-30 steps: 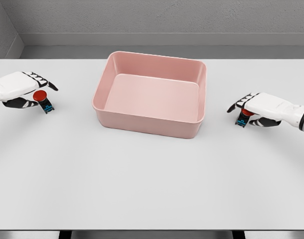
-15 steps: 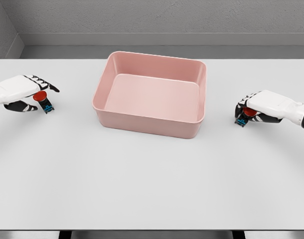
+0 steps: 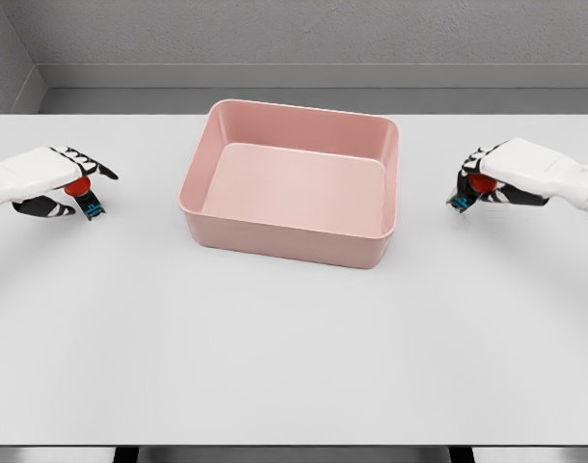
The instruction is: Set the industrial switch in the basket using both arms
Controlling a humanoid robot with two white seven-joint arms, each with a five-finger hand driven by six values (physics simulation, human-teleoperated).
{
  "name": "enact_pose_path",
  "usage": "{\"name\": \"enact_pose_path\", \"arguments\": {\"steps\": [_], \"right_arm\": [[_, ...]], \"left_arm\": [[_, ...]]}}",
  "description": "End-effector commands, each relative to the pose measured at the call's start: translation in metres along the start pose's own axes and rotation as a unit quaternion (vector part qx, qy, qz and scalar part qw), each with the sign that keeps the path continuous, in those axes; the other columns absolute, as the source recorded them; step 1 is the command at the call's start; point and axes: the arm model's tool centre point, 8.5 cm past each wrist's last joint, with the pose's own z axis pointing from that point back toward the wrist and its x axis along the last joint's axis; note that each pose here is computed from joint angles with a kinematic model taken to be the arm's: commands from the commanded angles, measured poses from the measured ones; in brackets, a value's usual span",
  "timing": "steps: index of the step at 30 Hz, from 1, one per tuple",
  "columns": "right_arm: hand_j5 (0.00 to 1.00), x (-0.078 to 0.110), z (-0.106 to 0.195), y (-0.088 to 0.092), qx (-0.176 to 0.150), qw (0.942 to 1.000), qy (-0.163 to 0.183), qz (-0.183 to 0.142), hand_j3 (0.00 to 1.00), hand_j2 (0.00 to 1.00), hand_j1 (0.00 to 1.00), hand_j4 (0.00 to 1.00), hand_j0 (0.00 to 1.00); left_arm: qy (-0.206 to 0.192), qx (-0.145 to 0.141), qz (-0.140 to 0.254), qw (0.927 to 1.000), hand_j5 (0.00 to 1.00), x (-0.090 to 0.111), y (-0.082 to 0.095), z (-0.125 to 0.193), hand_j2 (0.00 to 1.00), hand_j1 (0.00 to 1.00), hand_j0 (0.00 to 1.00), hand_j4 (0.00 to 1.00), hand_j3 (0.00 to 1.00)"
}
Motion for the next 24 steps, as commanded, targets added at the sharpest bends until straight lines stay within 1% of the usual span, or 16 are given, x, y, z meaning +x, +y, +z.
{"name": "enact_pose_path", "arguments": {"steps": [1, 4, 8, 10, 14, 15, 16, 17, 20, 24], "right_arm": [[0.39, 0.002, -0.002, -0.003, -0.007, 0.9999, -0.007, -0.005, 0.39, 0.39, 0.39, 0.39, 0.39], [0.39, 0.009, -0.014, -0.022, -0.01, 0.9996, -0.022, 0.016, 0.39, 0.39, 0.39, 0.39, 0.39], [0.39, 0.019, -0.028, -0.044, -0.024, 0.9983, -0.04, 0.035, 0.39, 0.39, 0.39, 0.39, 0.39], [0.39, 0.025, -0.036, -0.051, -0.028, 0.9975, -0.05, 0.042, 0.39, 0.39, 0.39, 0.39, 0.39], [0.39, 0.04, -0.051, -0.082, -0.037, 0.9939, -0.072, 0.075, 0.39, 0.39, 0.39, 0.39, 0.39], [0.39, 0.047, -0.059, -0.088, -0.042, 0.9926, -0.082, 0.079, 0.39, 0.39, 0.39, 0.39, 0.39], [0.39, 0.055, -0.067, -0.088, -0.039, 0.9915, -0.094, 0.081, 0.39, 0.39, 0.39, 0.39, 0.39], [0.39, 0.065, -0.077, -0.091, -0.042, 0.9898, -0.107, 0.084, 0.39, 0.39, 0.39, 0.39, 0.39], [0.39, 0.086, -0.097, -0.086, -0.031, 0.9861, -0.137, 0.089, 0.39, 0.39, 0.39, 0.39, 0.39], [0.39, 0.091, -0.101, -0.086, -0.032, 0.9852, -0.143, 0.089, 0.39, 0.39, 0.39, 0.39, 0.39]], "left_arm": [[0.004, -0.001, 0.007, 1.0, 0.81, -0.002, -0.004, -0.002, 0.81, 0.81, 0.81, 0.81, 0.81], [0.005, -0.003, 0.007, 1.0, 0.81, -0.002, -0.005, -0.002, 0.81, 0.81, 0.81, 0.81, 0.81], [0.006, -0.002, 0.009, 0.9999, 0.79, -0.003, -0.005, -0.004, 0.79, 0.79, 0.79, 0.79, 0.79], [0.008, -0.003, 0.01, 0.9999, 0.76, -0.004, -0.006, -0.003, 0.76, 0.76, 0.76, 0.76, 0.76], [0.009, -0.002, 0.009, 0.9999, 0.64, -0.005, -0.005, -0.003, 0.64, 0.64, 0.64, 0.64, 0.64], [0.009, -0.006, 0.009, 0.9999, 0.61, -0.005, -0.006, -0.003, 0.61, 0.61, 0.61, 0.61, 0.61], [0.009, -0.015, 0.009, 0.9998, 0.59, -0.005, -0.007, -0.003, 0.59, 0.59, 0.59, 0.59, 0.59], [0.009, -0.016, 0.009, 0.9998, 0.57, -0.005, -0.007, -0.003, 0.57, 0.57, 0.57, 0.57, 0.57], [0.009, -0.022, 0.01, 0.9997, 0.49, -0.005, -0.009, -0.003, 0.49, 0.49, 0.49, 0.49, 0.49], [0.009, -0.023, 0.011, 0.9996, 0.45, -0.005, -0.009, -0.002, 0.45, 0.45, 0.45, 0.45, 0.45]]}}
